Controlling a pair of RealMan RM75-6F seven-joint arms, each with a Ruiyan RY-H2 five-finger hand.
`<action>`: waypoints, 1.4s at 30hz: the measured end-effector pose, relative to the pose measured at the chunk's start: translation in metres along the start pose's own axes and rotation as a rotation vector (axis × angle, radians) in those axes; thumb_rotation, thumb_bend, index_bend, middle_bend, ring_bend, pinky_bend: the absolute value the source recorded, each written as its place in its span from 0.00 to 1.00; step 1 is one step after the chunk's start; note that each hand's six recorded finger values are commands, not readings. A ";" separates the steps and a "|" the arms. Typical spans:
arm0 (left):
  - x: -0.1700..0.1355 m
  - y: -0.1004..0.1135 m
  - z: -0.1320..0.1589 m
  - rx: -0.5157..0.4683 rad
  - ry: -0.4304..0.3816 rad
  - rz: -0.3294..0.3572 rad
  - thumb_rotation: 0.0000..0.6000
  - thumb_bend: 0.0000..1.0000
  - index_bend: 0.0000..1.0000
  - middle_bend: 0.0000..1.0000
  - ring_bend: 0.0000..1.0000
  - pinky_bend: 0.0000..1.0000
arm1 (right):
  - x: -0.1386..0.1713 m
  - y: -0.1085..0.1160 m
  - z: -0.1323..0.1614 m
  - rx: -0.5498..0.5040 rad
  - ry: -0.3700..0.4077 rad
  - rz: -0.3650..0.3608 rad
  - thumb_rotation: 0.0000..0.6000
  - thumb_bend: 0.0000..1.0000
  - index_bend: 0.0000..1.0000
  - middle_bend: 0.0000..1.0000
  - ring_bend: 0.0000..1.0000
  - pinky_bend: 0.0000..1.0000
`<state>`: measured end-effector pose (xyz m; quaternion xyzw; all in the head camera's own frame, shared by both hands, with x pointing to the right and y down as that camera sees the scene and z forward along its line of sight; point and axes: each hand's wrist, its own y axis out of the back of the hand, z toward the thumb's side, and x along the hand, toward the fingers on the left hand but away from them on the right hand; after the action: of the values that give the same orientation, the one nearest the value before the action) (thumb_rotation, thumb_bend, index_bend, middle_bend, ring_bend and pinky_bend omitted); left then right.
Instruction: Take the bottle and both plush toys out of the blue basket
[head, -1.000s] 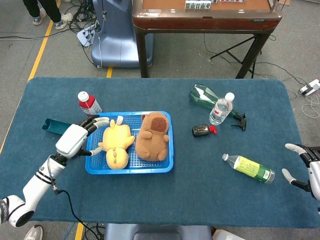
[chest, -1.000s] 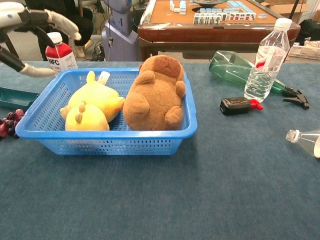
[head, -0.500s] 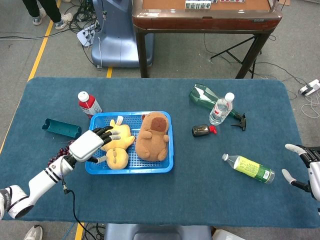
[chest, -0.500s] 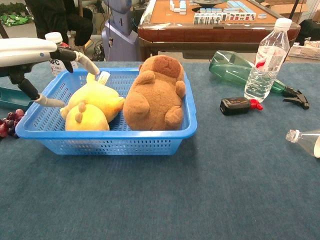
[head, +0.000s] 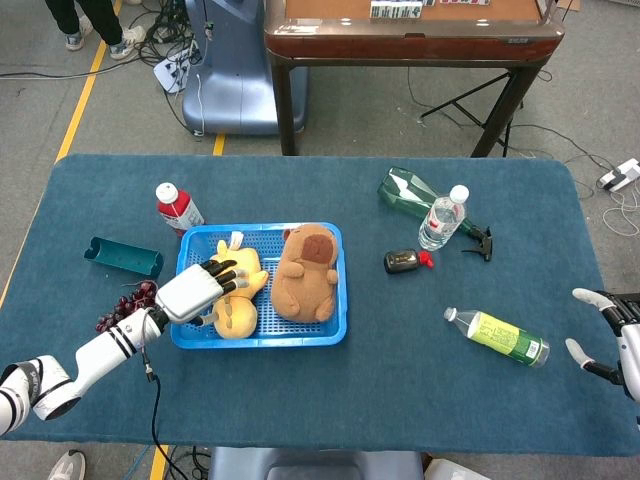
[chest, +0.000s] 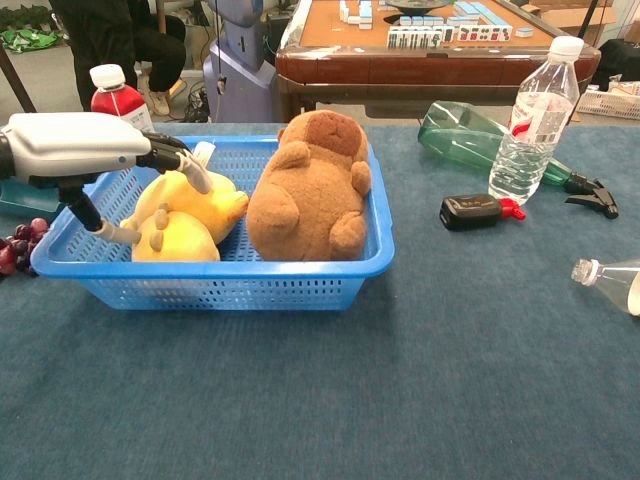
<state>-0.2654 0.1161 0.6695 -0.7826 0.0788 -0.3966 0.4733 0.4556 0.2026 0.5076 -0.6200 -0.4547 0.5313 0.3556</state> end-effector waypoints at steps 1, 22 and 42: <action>0.001 0.000 0.001 -0.007 -0.003 -0.001 1.00 0.26 0.23 0.15 0.10 0.21 | 0.000 0.000 0.000 0.000 0.000 0.001 1.00 0.21 0.27 0.29 0.27 0.39; 0.034 -0.017 0.006 -0.021 0.018 -0.074 1.00 0.26 0.60 0.46 0.47 0.35 | 0.001 0.003 -0.002 0.002 -0.008 -0.009 1.00 0.21 0.27 0.29 0.27 0.39; 0.005 0.029 -0.004 -0.184 0.047 0.167 1.00 0.26 0.77 0.72 0.67 0.51 | 0.000 0.006 0.000 -0.005 0.003 -0.027 1.00 0.21 0.27 0.29 0.27 0.39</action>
<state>-0.2572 0.0946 0.6499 -0.8039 0.1909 -0.3654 0.4288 0.4565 0.2005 0.5019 -0.6156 -0.4640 0.5242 0.3619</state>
